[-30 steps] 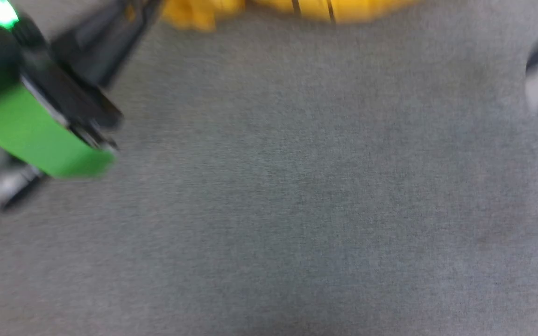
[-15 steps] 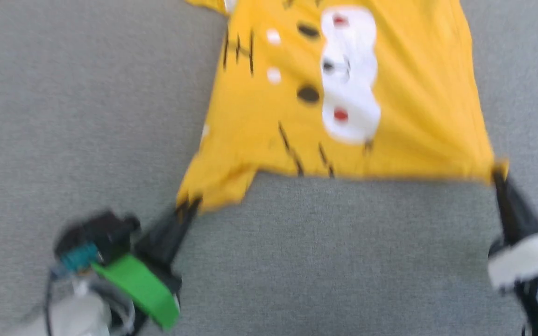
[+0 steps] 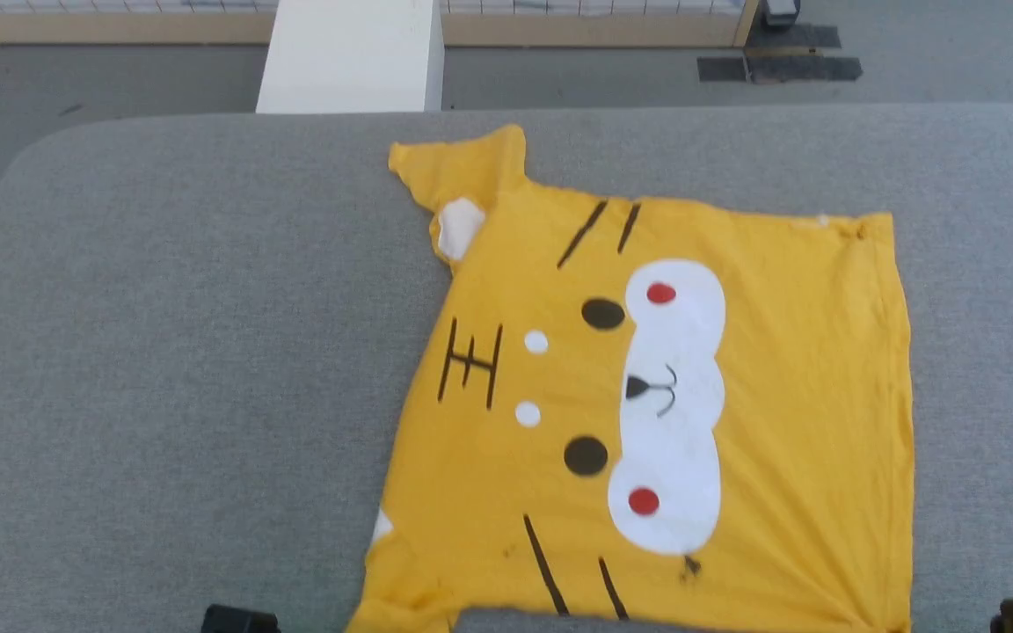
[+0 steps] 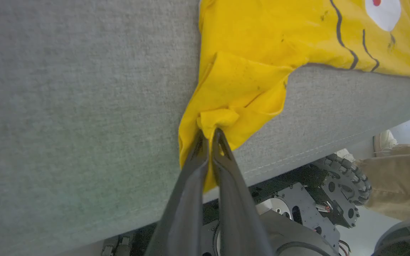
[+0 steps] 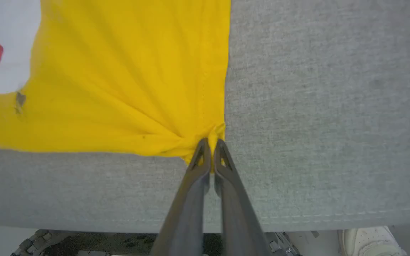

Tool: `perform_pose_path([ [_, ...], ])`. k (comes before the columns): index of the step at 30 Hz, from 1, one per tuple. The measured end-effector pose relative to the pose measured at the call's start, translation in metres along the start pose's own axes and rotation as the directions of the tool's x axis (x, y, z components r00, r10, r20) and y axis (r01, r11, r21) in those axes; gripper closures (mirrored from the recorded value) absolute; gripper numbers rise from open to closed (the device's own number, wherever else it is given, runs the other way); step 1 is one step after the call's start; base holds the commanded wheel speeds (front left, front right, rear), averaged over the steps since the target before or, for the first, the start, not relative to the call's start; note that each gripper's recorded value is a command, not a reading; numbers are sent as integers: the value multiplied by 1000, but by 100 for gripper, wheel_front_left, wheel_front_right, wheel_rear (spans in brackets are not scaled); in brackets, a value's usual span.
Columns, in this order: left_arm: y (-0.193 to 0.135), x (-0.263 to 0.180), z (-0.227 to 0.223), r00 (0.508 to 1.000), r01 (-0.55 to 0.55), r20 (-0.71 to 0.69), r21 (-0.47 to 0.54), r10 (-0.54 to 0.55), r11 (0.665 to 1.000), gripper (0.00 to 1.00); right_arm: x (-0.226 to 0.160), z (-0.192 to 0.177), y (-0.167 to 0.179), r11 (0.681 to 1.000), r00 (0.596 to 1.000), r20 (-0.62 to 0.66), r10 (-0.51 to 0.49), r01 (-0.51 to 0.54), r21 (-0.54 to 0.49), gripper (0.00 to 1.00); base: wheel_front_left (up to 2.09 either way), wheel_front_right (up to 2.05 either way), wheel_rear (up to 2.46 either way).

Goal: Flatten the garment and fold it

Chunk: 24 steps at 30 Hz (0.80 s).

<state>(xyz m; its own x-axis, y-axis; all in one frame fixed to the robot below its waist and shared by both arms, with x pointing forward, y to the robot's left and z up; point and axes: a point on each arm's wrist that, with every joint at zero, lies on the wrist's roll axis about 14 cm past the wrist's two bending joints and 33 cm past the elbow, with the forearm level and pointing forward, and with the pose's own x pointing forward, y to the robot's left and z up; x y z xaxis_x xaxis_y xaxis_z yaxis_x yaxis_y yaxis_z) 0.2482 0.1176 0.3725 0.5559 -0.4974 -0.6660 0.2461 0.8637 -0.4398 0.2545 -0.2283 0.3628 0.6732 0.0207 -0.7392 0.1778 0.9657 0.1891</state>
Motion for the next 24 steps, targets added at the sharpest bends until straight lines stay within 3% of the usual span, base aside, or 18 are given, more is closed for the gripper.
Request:
perform_pose_path([
  [11,3,-25,-39,989,-58,-138,-94,45,994,100,-16,-42,-2,999,987,-160,26,-30,-23,100,0,0,0],
  [15,13,-29,-20,994,-82,-79,-44,78,996,100,-17,-35,6,997,988,-141,58,-63,-35,100,0,0,0],
  [18,26,-29,10,994,-106,-3,76,107,991,100,-11,-7,13,992,994,-78,83,-89,-88,100,0,0,0],
  [19,32,-26,50,990,-124,89,179,109,976,100,-4,31,19,985,994,8,107,-105,-140,100,0,0,0],
  [24,30,-23,147,961,-162,273,396,53,904,100,4,138,49,947,954,231,191,-118,-298,100,0,0,0],
])
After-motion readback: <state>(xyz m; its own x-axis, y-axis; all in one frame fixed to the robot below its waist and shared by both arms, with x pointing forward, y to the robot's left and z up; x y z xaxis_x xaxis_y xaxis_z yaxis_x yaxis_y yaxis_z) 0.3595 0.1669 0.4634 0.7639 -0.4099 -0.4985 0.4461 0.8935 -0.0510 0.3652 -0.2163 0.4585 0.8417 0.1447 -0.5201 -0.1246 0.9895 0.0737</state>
